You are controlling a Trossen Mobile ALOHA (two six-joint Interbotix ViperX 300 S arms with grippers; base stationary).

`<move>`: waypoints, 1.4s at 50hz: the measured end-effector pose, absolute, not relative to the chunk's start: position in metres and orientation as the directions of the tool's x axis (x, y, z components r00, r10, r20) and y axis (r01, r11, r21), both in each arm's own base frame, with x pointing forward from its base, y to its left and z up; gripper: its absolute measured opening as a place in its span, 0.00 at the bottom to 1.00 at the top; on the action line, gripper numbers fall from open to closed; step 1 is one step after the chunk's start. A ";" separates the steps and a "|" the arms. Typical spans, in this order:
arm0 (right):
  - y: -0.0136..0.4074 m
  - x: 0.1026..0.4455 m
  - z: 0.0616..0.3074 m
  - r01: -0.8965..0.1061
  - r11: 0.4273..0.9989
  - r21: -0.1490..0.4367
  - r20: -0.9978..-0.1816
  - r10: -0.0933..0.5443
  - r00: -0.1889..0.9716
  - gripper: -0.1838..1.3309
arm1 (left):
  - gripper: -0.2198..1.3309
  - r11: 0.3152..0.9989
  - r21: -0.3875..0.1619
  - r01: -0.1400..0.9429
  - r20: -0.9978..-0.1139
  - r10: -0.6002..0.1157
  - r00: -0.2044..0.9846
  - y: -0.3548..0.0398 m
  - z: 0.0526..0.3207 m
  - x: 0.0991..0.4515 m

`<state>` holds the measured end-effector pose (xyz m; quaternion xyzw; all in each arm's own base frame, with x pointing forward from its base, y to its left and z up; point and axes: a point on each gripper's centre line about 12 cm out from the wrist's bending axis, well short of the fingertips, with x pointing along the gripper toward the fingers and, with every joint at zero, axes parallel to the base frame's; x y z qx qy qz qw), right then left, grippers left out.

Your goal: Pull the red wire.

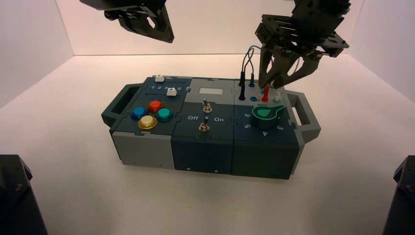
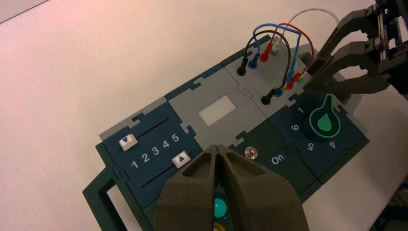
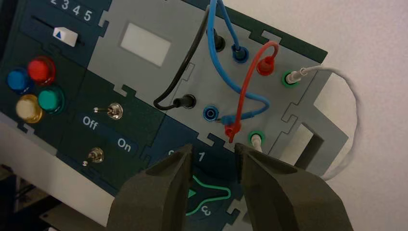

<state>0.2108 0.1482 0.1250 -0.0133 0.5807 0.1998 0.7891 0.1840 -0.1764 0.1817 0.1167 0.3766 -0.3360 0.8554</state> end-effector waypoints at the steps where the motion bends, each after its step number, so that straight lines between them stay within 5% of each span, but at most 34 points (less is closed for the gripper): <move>1: 0.148 0.211 0.124 -0.330 0.920 0.210 -0.923 0.298 0.242 0.73 | 0.04 0.746 -0.052 0.664 -0.724 -0.486 0.490 -0.176 0.181 0.184; 37: 0.152 0.218 0.119 -0.321 0.924 0.207 -0.929 0.289 0.231 0.56 | 0.04 0.746 -0.051 0.665 -0.722 -0.488 0.491 -0.176 0.182 0.184; 70: 0.145 0.223 0.115 -0.297 0.934 0.199 -0.936 0.271 0.225 0.56 | 0.04 0.745 -0.052 0.665 -0.707 -0.498 0.502 -0.175 0.188 0.183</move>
